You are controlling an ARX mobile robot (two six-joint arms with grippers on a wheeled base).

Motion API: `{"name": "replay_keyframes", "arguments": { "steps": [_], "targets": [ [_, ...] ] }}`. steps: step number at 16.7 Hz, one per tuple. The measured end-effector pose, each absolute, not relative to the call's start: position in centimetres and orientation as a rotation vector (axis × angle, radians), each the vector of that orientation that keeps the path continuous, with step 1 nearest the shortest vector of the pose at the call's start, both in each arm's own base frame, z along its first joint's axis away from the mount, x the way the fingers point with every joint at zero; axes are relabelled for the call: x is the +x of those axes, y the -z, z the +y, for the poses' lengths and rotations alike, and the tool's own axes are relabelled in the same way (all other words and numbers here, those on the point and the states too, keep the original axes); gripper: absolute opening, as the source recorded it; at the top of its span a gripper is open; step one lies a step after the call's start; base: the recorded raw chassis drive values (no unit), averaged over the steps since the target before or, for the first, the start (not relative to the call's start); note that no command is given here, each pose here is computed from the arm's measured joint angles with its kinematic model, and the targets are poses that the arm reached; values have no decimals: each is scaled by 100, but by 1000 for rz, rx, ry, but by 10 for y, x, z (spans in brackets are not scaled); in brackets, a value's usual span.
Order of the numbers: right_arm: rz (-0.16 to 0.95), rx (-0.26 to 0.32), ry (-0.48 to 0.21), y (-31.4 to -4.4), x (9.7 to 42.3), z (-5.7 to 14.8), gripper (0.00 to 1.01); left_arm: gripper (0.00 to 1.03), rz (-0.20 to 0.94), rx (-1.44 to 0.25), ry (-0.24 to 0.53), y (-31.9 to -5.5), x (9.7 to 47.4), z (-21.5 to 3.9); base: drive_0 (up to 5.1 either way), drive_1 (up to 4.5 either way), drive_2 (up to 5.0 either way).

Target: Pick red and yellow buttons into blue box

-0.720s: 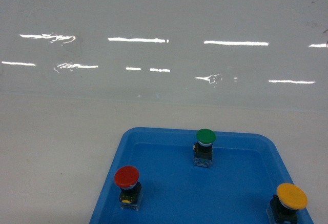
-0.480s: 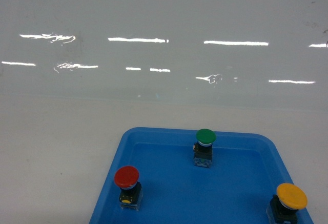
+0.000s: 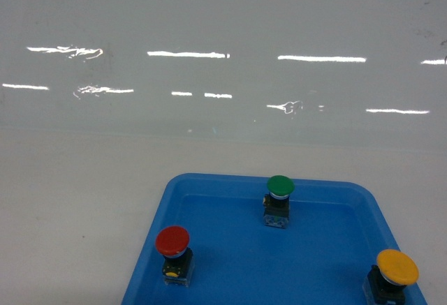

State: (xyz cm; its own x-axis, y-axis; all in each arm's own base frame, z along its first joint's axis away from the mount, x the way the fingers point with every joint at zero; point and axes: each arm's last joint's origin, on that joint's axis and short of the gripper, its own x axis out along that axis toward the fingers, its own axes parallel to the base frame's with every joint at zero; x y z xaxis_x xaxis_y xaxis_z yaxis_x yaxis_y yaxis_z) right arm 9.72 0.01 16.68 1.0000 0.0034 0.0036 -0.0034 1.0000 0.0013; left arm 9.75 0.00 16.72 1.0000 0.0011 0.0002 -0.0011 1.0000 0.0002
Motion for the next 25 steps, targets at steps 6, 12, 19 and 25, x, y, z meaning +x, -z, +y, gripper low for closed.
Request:
{"name": "replay_keyframes", "arguments": {
  "steps": [6, 12, 19, 25],
  "targets": [
    [15, -25, -36, -168, 109, 5, 98, 98, -49, 2, 19, -174, 104, -1, 0, 0, 0],
    [138, -43, -150, -185, 165, 34, 98, 98, 112, 43, 149, -193, 161, -23, 0, 0, 0],
    [319, -40, -142, -169, 192, 41, 98, 98, 178, 95, 146, -185, 181, -28, 0, 0, 0],
    [320, -38, -141, -169, 192, 41, 53, 98, 179, 96, 147, -185, 182, -28, 0, 0, 0]
  ]
}}
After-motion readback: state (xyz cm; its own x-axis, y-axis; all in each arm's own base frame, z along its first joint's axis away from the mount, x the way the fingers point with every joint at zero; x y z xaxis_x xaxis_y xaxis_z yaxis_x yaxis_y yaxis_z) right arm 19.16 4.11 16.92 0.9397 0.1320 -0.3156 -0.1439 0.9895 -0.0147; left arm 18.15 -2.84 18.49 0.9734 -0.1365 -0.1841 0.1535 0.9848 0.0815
